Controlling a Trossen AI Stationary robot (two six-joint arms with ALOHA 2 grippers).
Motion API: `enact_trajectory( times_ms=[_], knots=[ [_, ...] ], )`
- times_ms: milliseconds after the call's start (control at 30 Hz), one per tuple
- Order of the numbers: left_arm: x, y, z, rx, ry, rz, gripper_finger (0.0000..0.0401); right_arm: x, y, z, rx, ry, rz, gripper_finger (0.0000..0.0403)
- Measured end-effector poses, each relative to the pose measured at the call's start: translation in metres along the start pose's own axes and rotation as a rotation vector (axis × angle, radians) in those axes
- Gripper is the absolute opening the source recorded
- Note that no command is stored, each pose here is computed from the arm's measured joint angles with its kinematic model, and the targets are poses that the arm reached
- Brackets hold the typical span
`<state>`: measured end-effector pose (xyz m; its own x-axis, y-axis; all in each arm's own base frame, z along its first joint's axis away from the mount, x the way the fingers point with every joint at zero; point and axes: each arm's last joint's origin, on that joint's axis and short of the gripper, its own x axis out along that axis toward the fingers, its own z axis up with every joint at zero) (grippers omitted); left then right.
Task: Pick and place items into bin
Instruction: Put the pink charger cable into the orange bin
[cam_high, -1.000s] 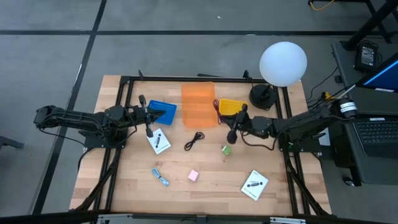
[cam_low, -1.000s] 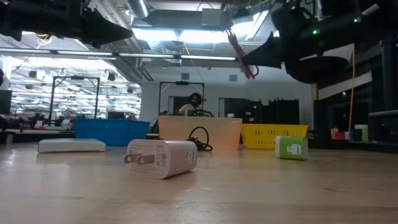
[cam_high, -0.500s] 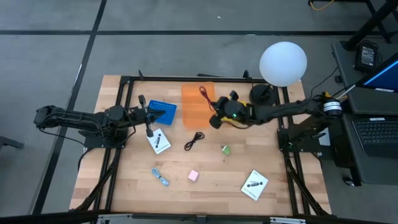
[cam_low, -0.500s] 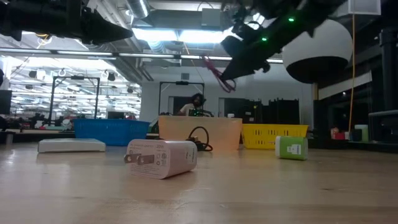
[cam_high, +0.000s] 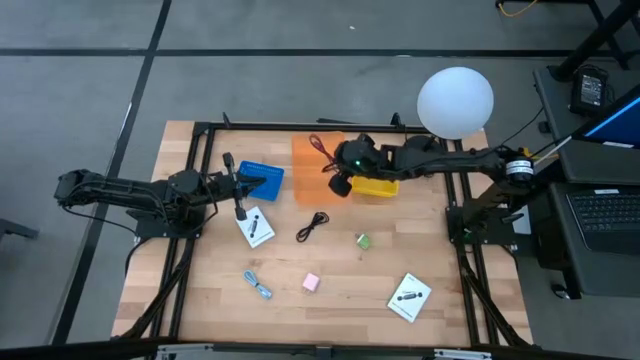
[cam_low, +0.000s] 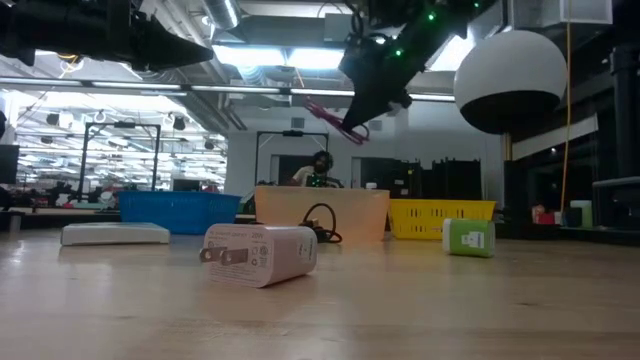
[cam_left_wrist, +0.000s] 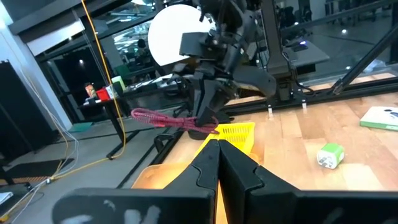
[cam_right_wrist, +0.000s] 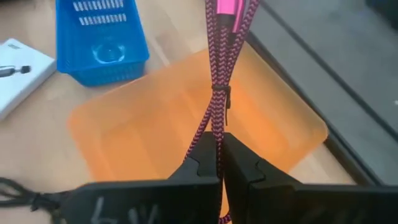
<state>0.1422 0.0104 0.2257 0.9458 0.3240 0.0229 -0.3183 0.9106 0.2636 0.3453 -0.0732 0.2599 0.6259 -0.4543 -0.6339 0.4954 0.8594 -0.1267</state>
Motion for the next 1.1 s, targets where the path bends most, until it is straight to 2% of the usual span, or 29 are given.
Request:
enact_trajectory(
  times_ms=[200, 500, 667, 833, 1100],
  knots=[
    [0.000, 0.000, 0.000, 0.001, 0.000, 0.000, 0.0003, -0.003, 0.003, 0.009, -0.019, 0.061, 0.074, 0.0000],
    [0.000, 0.000, 0.000, 0.005, 0.000, -0.001, 0.0003, -0.009, -0.008, 0.023, -0.018, 0.086, 0.055, 0.0000],
    [0.000, 0.000, 0.000, 0.038, 0.000, -0.001, 0.0003, 0.013, -0.013, 0.016, -0.030, 0.140, 0.042, 0.0000],
    [0.000, 0.000, 0.000, 0.038, 0.000, 0.000, 0.0003, 0.048, -0.013, 0.001, -0.053, 0.221, 0.060, 0.0000],
    [0.000, 0.000, 0.000, 0.036, 0.000, 0.000, 0.0003, 0.086, -0.015, -0.018, -0.032, 0.301, 0.147, 0.0000]
  ],
)
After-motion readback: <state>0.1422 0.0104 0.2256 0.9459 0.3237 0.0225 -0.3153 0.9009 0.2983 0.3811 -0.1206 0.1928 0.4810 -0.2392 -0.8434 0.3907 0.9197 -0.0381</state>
